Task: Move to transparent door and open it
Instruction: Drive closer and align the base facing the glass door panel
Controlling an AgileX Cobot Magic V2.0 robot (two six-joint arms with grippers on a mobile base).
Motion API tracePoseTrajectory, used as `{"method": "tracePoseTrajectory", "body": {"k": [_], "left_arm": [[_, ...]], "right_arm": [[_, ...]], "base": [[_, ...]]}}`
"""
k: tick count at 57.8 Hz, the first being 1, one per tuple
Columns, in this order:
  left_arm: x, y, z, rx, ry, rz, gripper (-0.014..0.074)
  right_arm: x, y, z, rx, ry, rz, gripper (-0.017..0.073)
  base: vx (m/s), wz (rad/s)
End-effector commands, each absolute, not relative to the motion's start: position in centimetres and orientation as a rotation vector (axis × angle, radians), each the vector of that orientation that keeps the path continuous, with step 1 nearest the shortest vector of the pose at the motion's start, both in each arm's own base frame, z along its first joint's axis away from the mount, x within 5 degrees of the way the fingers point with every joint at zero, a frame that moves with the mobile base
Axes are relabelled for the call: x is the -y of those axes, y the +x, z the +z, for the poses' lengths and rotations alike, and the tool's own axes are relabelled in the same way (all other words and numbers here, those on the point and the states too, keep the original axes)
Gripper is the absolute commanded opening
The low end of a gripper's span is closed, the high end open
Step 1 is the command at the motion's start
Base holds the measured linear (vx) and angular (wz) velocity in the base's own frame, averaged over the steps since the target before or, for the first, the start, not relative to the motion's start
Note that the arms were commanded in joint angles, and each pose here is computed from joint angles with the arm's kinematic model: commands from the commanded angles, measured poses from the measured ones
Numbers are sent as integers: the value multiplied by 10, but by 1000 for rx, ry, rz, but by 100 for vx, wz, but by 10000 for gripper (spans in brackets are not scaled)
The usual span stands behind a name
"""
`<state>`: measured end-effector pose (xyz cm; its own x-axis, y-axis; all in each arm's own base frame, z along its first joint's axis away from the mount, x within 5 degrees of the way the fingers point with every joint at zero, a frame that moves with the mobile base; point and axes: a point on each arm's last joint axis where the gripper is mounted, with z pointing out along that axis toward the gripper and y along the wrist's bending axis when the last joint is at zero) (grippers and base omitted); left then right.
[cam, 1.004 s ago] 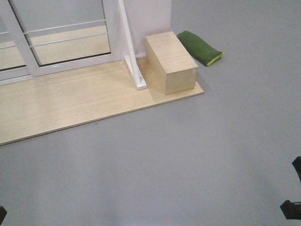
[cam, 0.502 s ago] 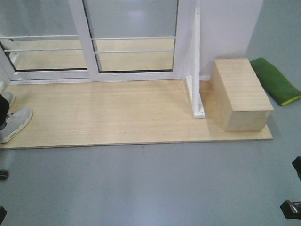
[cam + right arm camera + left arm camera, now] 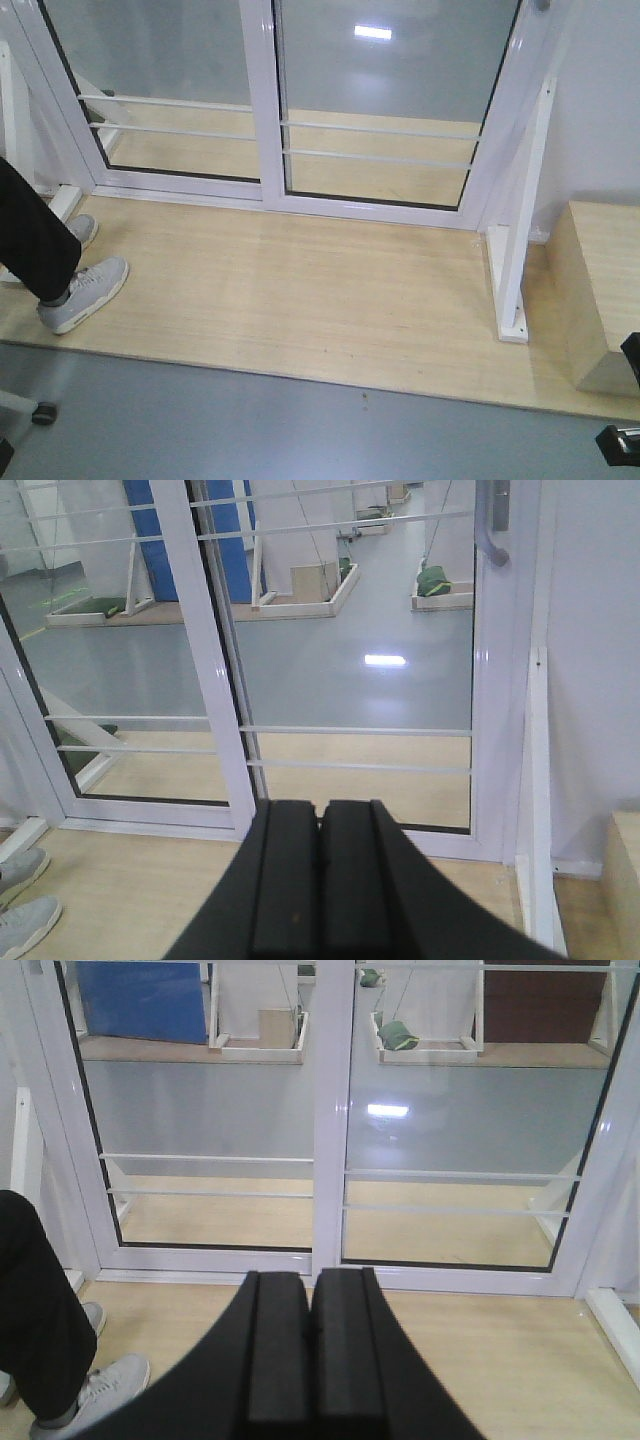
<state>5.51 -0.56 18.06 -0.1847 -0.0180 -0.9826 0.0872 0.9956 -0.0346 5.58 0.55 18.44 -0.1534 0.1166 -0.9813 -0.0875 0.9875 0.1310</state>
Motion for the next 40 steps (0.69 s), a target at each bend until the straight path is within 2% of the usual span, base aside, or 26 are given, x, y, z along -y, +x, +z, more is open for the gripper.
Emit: {"method": "tracePoseTrajectory", "body": {"k": [1, 40], "left_arm": [[5, 56, 185, -1683, 36, -103, 3], [5, 56, 185, -1683, 36, -103, 3]], "right_arm": [[-6, 56, 192, -1616, 11, 177, -4], [-6, 56, 192, -1616, 11, 177, -4]], "base": [[50, 11], [46, -13]]}}
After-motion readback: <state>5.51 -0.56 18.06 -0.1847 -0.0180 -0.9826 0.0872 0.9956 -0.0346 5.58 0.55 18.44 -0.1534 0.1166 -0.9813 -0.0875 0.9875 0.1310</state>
